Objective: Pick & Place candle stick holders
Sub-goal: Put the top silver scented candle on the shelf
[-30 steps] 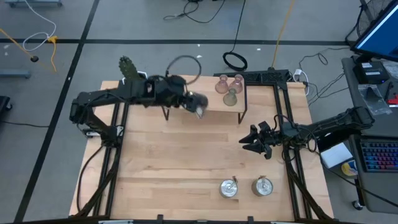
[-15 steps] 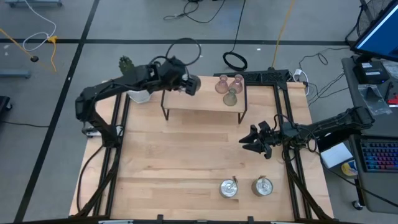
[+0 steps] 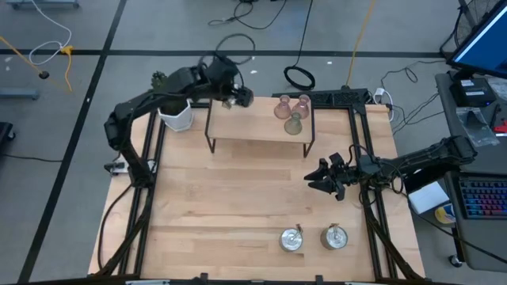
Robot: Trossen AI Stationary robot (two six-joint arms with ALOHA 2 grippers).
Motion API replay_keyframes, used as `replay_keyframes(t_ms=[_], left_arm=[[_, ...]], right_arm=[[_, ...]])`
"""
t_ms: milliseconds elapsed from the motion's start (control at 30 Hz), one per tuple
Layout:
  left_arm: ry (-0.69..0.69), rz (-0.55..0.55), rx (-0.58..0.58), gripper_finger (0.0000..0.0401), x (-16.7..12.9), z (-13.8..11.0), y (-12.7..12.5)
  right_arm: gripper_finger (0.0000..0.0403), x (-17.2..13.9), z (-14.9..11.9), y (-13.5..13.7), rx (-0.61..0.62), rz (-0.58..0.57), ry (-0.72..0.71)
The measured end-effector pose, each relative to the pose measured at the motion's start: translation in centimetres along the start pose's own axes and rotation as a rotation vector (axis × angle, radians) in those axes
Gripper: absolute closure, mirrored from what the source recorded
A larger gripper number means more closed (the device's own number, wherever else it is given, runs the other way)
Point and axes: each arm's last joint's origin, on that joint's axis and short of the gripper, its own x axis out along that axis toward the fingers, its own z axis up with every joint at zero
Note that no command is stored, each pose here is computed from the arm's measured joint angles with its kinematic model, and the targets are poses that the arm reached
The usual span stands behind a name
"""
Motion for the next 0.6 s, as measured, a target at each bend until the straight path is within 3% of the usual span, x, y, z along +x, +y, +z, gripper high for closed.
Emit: replay_keyframes(t_ms=[200, 400, 600], left_arm=[[-0.008, 0.007, 0.009, 0.0045, -1.3, 2.0, 0.6], [0.096, 0.061, 0.056, 0.0045, 1.7, 2.9, 0.5], [0.237, 0.158, 0.034, 0.0045, 3.8, 3.6, 2.4]], right_arm=[[0.0236, 0.0, 0.0, 0.0, 0.000, 0.000, 0.000], [0.0236, 0.0, 0.0, 0.0, 0.000, 0.000, 0.000], [0.0236, 0.0, 0.0, 0.0, 0.022, 0.000, 0.001]])
